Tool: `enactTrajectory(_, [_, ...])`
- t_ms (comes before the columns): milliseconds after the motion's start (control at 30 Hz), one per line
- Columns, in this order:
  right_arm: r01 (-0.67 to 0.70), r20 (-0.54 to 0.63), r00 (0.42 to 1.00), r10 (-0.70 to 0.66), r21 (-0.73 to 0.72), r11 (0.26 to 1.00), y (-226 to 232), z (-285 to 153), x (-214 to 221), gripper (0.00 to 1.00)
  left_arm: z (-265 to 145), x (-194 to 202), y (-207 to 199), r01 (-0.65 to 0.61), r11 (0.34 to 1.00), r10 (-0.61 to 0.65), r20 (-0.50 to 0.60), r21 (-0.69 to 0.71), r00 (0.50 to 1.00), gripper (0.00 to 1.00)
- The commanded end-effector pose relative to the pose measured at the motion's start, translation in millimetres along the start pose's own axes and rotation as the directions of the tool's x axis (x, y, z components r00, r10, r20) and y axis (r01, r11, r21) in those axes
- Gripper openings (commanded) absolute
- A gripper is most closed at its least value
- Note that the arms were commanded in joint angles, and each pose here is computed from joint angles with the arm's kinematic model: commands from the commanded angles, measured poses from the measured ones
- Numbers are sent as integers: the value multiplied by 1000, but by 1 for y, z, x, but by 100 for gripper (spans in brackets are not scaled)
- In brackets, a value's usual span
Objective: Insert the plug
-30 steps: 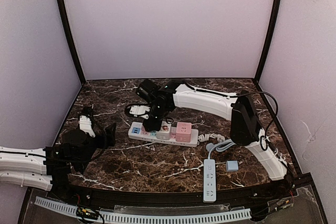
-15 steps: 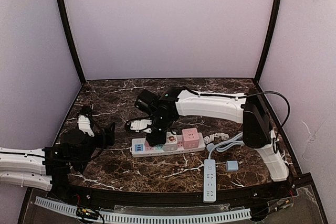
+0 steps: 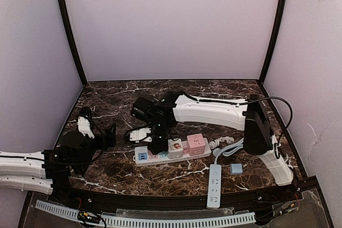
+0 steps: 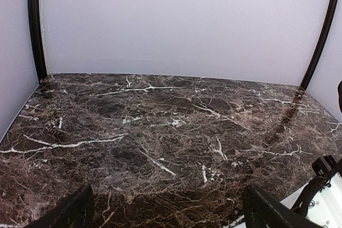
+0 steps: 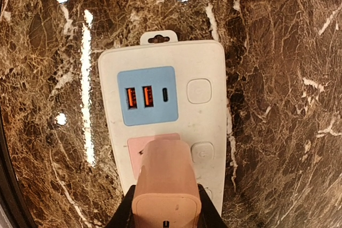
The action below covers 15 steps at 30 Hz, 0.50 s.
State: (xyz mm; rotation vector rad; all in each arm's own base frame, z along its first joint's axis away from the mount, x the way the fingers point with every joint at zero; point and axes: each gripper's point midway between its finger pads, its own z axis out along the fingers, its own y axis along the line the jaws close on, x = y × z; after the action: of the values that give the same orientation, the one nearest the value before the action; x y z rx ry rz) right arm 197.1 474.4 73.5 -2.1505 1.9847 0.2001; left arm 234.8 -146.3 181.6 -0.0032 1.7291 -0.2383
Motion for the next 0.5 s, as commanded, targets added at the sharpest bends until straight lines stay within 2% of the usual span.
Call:
enactTrajectory(0, [77,-232,967,-108,-139,987,40,67,46,0,0,3,7,-18,999,18,-3,-30,1000,96])
enactTrajectory(233, [144,-235,955,-183,-176,974,48,92,40,0,-1,2,7,-19,999,18,-3,-26,1000,96])
enactTrajectory(467, [94,-275,950,-149,-203,975,53,100,57,0,-2,1,8,-10,1000,10,0,-22,1000,96])
